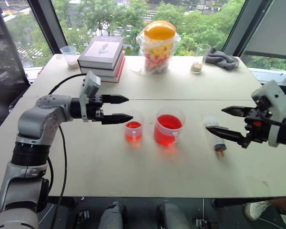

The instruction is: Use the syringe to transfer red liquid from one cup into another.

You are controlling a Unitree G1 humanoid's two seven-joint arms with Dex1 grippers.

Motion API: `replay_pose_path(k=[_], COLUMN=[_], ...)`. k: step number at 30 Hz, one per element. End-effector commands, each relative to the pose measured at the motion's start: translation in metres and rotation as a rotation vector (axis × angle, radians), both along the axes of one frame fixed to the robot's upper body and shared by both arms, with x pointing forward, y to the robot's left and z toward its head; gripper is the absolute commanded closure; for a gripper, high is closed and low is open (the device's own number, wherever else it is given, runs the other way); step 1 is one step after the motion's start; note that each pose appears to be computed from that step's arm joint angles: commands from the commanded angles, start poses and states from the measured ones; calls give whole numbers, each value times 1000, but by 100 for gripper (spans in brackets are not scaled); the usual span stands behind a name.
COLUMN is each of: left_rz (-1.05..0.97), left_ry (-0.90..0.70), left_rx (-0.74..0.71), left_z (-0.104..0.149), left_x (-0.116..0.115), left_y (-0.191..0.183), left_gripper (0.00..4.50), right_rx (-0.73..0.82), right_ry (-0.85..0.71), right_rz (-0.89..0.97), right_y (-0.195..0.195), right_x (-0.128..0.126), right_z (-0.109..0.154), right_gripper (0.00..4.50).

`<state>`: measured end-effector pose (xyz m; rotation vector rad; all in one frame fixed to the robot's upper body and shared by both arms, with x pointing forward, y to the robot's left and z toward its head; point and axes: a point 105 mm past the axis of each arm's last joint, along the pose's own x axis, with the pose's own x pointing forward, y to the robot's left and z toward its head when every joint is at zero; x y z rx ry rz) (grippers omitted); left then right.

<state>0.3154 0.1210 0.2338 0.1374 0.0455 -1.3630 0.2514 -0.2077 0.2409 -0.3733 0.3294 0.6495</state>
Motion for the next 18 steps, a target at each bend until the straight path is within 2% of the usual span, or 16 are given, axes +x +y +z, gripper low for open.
replay_pose_path(k=[1, 18], left_rz=[-7, -22], left_ry=[-67, -78], left_rx=[-11, -37], left_z=[17, 21], left_x=[-3, -2], left_y=[2, -3], left_gripper=[15, 15], right_rx=[-14, -19], right_ry=[-40, -56], right_rz=[0, -39], right_y=[0, -6], right_x=[-1, 3], right_z=[8, 9], right_gripper=[6, 6])
